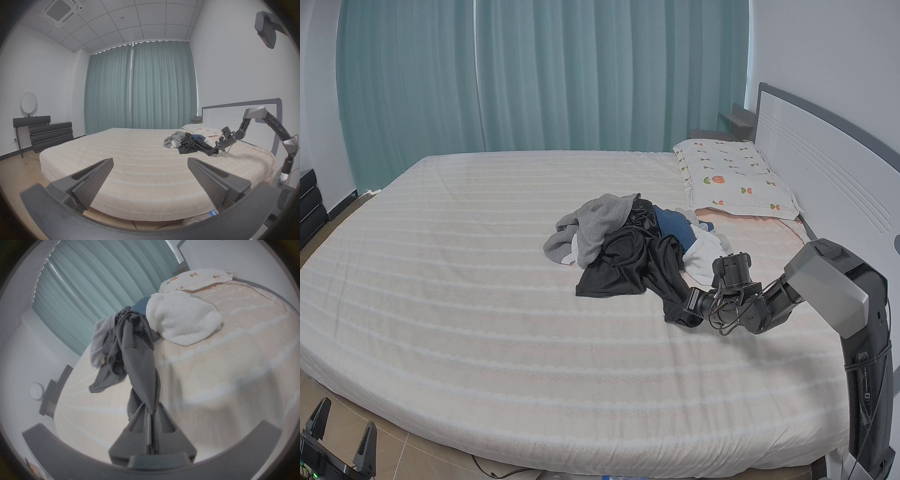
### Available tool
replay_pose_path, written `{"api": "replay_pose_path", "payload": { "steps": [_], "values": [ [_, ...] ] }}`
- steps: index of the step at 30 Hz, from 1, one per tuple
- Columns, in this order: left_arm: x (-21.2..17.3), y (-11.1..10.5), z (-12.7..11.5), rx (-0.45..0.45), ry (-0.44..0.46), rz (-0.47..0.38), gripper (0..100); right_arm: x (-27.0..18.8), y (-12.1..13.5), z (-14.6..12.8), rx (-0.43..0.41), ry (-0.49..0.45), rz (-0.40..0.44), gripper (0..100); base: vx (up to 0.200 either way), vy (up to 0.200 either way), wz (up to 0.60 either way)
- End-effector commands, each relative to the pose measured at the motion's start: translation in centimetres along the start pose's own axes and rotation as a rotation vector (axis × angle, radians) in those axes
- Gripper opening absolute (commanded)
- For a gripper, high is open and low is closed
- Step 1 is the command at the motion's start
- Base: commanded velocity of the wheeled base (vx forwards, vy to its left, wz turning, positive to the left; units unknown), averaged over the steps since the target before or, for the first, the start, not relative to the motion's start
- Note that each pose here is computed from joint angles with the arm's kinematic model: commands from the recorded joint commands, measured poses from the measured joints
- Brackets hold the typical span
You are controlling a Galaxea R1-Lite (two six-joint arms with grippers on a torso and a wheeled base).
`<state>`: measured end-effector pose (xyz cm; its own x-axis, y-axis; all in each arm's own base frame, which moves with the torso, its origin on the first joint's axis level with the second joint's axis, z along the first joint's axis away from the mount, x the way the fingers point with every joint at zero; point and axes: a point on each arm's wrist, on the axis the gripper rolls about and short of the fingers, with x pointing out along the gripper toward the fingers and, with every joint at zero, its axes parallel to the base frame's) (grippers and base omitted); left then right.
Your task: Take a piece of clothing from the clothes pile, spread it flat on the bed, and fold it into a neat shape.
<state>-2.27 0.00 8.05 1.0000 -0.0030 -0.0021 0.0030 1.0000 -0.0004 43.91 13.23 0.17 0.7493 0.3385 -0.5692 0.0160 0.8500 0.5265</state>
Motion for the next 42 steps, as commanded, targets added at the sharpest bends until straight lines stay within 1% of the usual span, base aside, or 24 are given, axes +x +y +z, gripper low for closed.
{"api": "replay_pose_path", "payload": {
  "steps": [1, 4, 6, 7, 10, 11, 12, 15, 20, 21, 22, 23, 24, 25, 26, 28, 29, 31, 32, 34, 35, 36, 39, 42],
  "values": [
    [0.0, 0.0, -0.5, -0.001, 0.001, 0.000, 100, -6.2, 2.5, 1.7, 0.093, 0.021, 0.131, 0, 0.000, 0.000, 0.00],
    [0.0, 0.0, -0.5, 0.002, -0.001, 0.000, 100, -10.3, 3.4, 2.1, 0.132, 0.020, 0.207, 0, 0.000, 0.000, 0.00],
    [0.0, 0.0, -0.5, 0.002, -0.001, 0.000, 100, -10.4, 3.4, 2.1, 0.133, 0.020, 0.209, 0, 0.000, 0.000, 0.00],
    [0.0, 0.0, -0.5, 0.005, -0.001, -0.002, 100, -13.9, 4.3, 2.3, 0.151, -0.013, 0.266, 0, 0.000, 0.000, 0.00],
    [0.0, 0.0, -0.5, 0.005, -0.001, -0.002, 100, -17.2, 5.8, 2.4, 0.161, -0.039, 0.340, 0, 0.000, 0.000, 0.00],
    [0.0, 0.0, -0.5, 0.005, -0.001, -0.002, 100, -17.2, 5.8, 2.4, 0.161, -0.039, 0.340, 0, 0.000, 0.000, 0.00],
    [0.0, 0.0, -0.5, 0.010, -0.002, -0.002, 100, -19.2, 6.7, 2.5, 0.156, -0.055, 0.381, 0, 0.000, 0.000, 0.00],
    [0.0, 0.0, -0.4, 0.017, -0.002, -0.003, 100, -21.6, 7.9, 2.0, 0.133, -0.066, 0.433, 0, 0.000, 0.000, 0.00],
    [0.0, 0.0, -0.4, 0.020, -0.008, -0.003, 100, -23.4, 9.1, 1.5, 0.112, -0.069, 0.480, 0, 0.000, 0.000, 0.00],
    [-0.2, 0.0, 0.7, 0.003, -0.048, 0.003, 100, -23.8, 9.3, 1.6, 0.108, -0.078, 0.490, 0, 0.000, 0.000, 0.00],
    [-0.8, 0.0, 3.8, -0.029, -0.159, 0.005, 100, -24.2, 9.5, 1.8, 0.105, -0.089, 0.500, 0, 0.000, 0.000, 0.00],
    [-1.3, 0.0, 8.3, -0.097, -0.263, -0.002, 100, -24.7, 9.8, 2.1, 0.101, -0.099, 0.513, 0, 0.000, 0.000, 0.00],
    [-0.9, 0.0, 10.9, -0.147, -0.288, -0.012, 100, -25.2, 10.0, 2.3, 0.095, -0.112, 0.529, 0, 0.000, 0.000, 0.00],
    [-0.9, 0.0, 10.9, -0.147, -0.288, -0.012, 100, -25.2, 10.0, 2.3, 0.095, -0.112, 0.529, 0, 0.000, 0.000, 0.00],
    [0.3, 0.0, 13.1, -0.131, -0.253, -0.019, 100, -26.1, 10.8, 2.9, 0.086, -0.140, 0.564, 0, 0.000, 0.000, 0.00],
    [2.1, -0.1, 12.8, 0.032, -0.161, -0.058, 100, -27.4, 12.0, 3.3, 0.071, -0.169, 0.610, 0, 0.000, 0.000, 0.00],
    [2.5, -0.1, 12.6, 0.050, -0.137, -0.063, 100, -27.5, 12.0, 3.3, 0.070, -0.171, 0.614, 0, 0.000, 0.000, 0.00],
    [2.5, -0.1, 12.6, 0.050, -0.137, -0.063, 100, -27.5, 12.0, 3.3, 0.070, -0.171, 0.614, 0, 0.000, 0.000, 0.00],
    [6.5, -0.3, 10.0, 0.087, 0.115, -0.116, 100, -28.0, 12.5, 3.1, 0.063, -0.173, 0.632, 0, 0.000, 0.000, 0.00],
    [8.8, -0.4, 9.5, 0.090, 0.224, -0.152, 100, -28.2, 12.5, 3.2, 0.062, -0.179, 0.633, 0, 0.000, 0.000, 0.00],
    [9.0, -0.4, 9.4, 0.090, 0.231, -0.154, 100, -28.2, 12.5, 3.2, 0.062, -0.179, 0.633, 0, 0.000, 0.000, 0.00],
    [11.1, -0.7, 9.1, 0.092, 0.297, -0.186, 100, -28.7, 12.6, 3.8, 0.062, -0.205, 0.643, 0, 0.000, 0.000, 0.00],
    [14.5, -1.9, 8.4, 0.097, 0.347, -0.269, 100, -29.4, 12.7, 4.3, 0.059, -0.228, 0.656, 0, 0.000, 0.000, 0.00],
    [15.0, -2.2, 8.3, 0.097, 0.350, -0.284, 100, -29.4, 12.7, 4.3, 0.058, -0.228, 0.658, 0, 0.000, 0.000, 0.00]
  ]
}}
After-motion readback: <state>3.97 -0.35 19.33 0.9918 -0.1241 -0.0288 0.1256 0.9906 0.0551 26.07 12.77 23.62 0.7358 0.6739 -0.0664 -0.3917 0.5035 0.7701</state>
